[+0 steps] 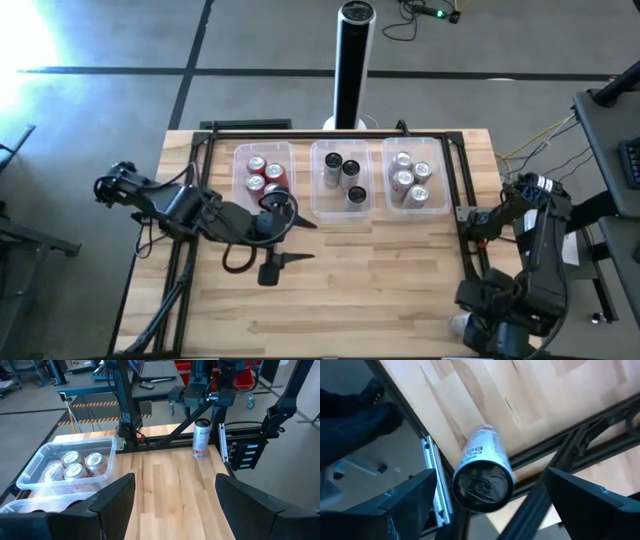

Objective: Sort soda cans
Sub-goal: Put the white-pink soda can into the middle transparent bin, then return to Home Position

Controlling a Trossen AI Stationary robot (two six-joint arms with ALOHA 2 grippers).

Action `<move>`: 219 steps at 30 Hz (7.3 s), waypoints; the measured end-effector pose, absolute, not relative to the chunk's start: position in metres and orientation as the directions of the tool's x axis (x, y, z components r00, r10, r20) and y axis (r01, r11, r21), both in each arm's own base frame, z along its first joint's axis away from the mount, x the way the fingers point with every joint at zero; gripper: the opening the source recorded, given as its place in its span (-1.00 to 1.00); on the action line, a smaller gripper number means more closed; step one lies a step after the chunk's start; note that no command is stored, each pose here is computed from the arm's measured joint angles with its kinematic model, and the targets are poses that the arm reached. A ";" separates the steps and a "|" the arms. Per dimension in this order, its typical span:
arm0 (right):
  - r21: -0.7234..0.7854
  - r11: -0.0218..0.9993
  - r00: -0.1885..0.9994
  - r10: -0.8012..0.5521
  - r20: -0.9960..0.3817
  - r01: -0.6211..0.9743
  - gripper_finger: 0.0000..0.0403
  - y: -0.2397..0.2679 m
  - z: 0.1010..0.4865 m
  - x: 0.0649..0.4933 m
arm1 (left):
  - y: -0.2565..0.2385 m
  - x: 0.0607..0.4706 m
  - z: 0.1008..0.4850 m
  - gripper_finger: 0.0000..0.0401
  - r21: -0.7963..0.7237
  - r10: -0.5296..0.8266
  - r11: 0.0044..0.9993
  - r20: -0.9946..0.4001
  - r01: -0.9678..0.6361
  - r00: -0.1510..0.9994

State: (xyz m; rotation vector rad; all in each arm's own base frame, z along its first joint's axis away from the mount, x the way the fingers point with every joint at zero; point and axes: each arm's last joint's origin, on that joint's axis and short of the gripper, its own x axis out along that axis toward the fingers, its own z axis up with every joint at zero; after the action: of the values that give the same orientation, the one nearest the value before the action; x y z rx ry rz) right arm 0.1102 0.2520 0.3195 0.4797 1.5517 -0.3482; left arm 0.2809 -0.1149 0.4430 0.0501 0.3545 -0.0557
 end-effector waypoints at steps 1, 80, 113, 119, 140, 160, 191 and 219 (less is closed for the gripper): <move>0.077 0.852 0.003 0.089 -0.996 0.517 0.81 0.253 0.317 0.111 | -0.115 0.282 0.441 0.30 0.037 -0.046 0.997 -0.349 0.063 0.936; 0.075 0.984 0.607 -0.040 -0.794 0.164 0.18 0.046 0.421 0.322 | -0.097 0.232 0.447 0.30 -0.049 0.093 0.990 -0.477 -0.132 0.874; -0.133 0.991 0.156 -0.130 -0.979 -0.011 0.18 -0.065 0.327 0.410 | -0.064 0.216 0.458 0.30 -0.042 0.322 0.927 -0.417 -0.372 0.850; -0.125 0.992 0.109 -0.123 -0.986 -0.007 0.19 -0.068 0.309 0.419 | -0.065 0.219 0.457 0.30 -0.039 0.322 0.927 -0.422 -0.372 0.848; -0.114 0.993 0.048 -0.114 -0.992 -0.008 0.28 -0.071 0.280 0.433 | -0.065 0.220 0.456 0.30 -0.060 0.320 0.924 -0.422 -0.378 0.848; -0.108 0.994 0.019 -0.109 -0.994 0.027 0.28 -0.071 0.261 0.435 | -0.065 0.220 0.456 0.30 -0.065 0.319 0.923 -0.423 -0.379 0.848; -0.091 0.989 0.345 -0.126 -0.930 0.116 0.69 -0.054 0.384 0.381 | -0.065 0.220 0.464 0.30 -0.033 0.335 0.927 -0.384 -0.375 0.861; 0.110 0.988 0.953 -0.074 -0.292 0.110 -0.51 -0.001 0.395 0.233 | -0.028 0.139 0.392 0.30 0.059 0.262 0.964 -0.066 -0.258 0.963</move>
State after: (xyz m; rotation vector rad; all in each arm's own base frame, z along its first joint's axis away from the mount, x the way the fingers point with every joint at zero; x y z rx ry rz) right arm 0.2333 -0.0010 0.3950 0.1256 0.2919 -0.0937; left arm 0.1390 -0.0283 0.3919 0.0497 0.0738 0.2633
